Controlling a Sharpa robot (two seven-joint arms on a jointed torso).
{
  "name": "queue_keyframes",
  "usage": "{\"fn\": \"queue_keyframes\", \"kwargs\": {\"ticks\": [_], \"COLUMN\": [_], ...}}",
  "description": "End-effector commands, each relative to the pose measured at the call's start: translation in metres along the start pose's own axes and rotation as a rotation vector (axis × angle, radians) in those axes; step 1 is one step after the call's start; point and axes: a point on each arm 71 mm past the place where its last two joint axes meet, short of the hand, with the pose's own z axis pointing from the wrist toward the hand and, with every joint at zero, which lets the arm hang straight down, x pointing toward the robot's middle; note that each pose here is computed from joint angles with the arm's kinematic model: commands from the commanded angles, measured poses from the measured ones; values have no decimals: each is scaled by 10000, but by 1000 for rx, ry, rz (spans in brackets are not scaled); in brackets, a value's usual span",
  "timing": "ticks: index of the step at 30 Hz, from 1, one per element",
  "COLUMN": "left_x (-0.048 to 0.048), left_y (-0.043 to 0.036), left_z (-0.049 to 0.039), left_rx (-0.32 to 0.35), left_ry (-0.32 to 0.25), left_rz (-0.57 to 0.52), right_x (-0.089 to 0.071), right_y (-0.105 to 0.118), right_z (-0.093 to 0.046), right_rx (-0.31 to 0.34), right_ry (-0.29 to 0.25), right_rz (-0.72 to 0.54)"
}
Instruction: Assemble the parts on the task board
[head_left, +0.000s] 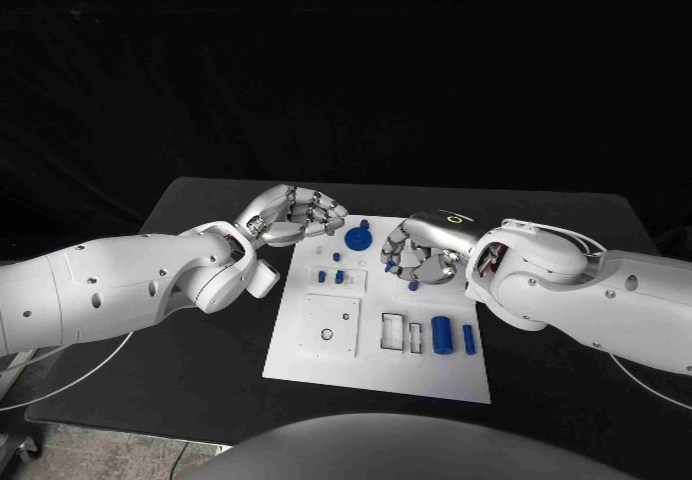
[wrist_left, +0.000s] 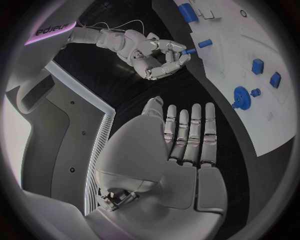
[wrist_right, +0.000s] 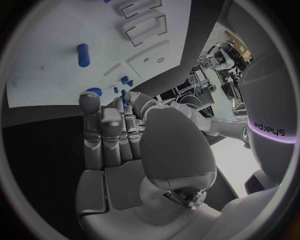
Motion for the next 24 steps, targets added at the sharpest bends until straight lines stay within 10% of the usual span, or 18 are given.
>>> {"fn": "queue_keyframes", "kwargs": {"ticks": [1, 24], "left_x": [6, -53], "left_y": [-1, 2], "left_z": [-4, -58], "left_rx": [-3, -6], "left_ry": [1, -20], "left_rz": [0, 3], "right_x": [93, 709], "right_y": [71, 345], "right_z": [48, 374], "right_rx": [-15, -104], "right_ry": [58, 104], "right_rz": [-38, -69]}}
